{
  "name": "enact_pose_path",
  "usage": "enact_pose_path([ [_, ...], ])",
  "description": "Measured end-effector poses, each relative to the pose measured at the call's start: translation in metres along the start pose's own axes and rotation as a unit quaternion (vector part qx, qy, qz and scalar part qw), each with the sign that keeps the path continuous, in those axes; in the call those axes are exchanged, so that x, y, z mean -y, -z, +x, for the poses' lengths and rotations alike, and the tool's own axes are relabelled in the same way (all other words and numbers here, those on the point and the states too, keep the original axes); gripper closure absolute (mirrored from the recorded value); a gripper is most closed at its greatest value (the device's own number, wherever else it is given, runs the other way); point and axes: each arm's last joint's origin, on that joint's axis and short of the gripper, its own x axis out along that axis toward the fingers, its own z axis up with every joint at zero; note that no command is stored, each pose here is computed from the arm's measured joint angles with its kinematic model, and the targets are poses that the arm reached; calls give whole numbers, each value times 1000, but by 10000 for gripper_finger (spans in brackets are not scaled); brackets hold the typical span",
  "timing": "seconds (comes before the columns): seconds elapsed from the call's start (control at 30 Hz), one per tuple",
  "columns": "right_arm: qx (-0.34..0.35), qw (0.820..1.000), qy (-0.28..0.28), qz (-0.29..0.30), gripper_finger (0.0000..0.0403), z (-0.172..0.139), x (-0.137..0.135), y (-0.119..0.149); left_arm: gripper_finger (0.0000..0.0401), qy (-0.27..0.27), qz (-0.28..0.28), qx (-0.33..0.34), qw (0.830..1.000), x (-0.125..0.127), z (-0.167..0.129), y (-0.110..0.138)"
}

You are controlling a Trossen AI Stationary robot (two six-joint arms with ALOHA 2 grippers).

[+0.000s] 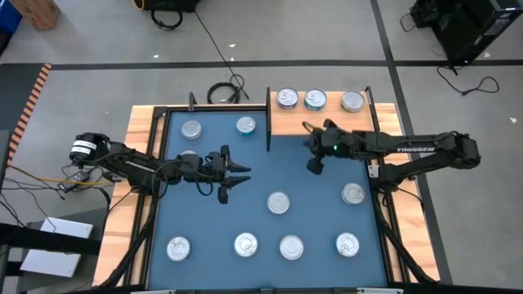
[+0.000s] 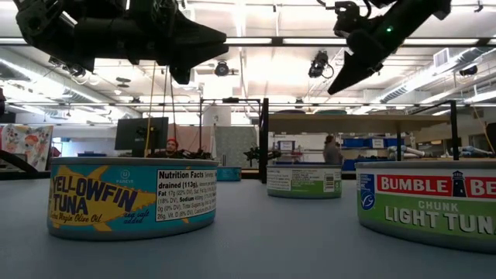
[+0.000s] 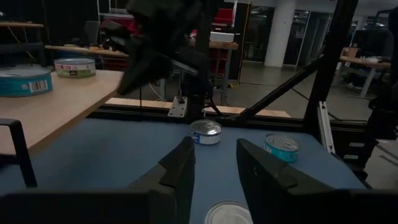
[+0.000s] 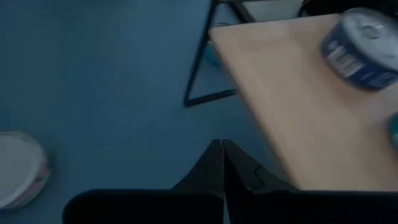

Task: Stack canned seafood by type on shelf
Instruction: Stack the top left blue tuna can on top of the blue tuna can on the shelf

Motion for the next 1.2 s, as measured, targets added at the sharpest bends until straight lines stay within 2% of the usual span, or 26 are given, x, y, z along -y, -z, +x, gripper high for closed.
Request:
enact_pose_path([
  [0.3,60,998,-34,-4,398,-8,-45,11,361,-1,15,-12,1000,0,0,2],
  [0.43,78,995,-56,18,395,-7,-55,20,394,-1,26,-15,1000,0,0,3],
  [0.77,108,980,-135,94,368,2,-65,37,398,-1,41,-30,999,0,0,6],
  [0.97,130,976,-162,67,373,-1,-72,38,398,25,59,-67,996,6,-1,13],
  [1.2,141,978,-150,30,397,-5,-79,41,397,26,85,-167,982,25,0,19],
])
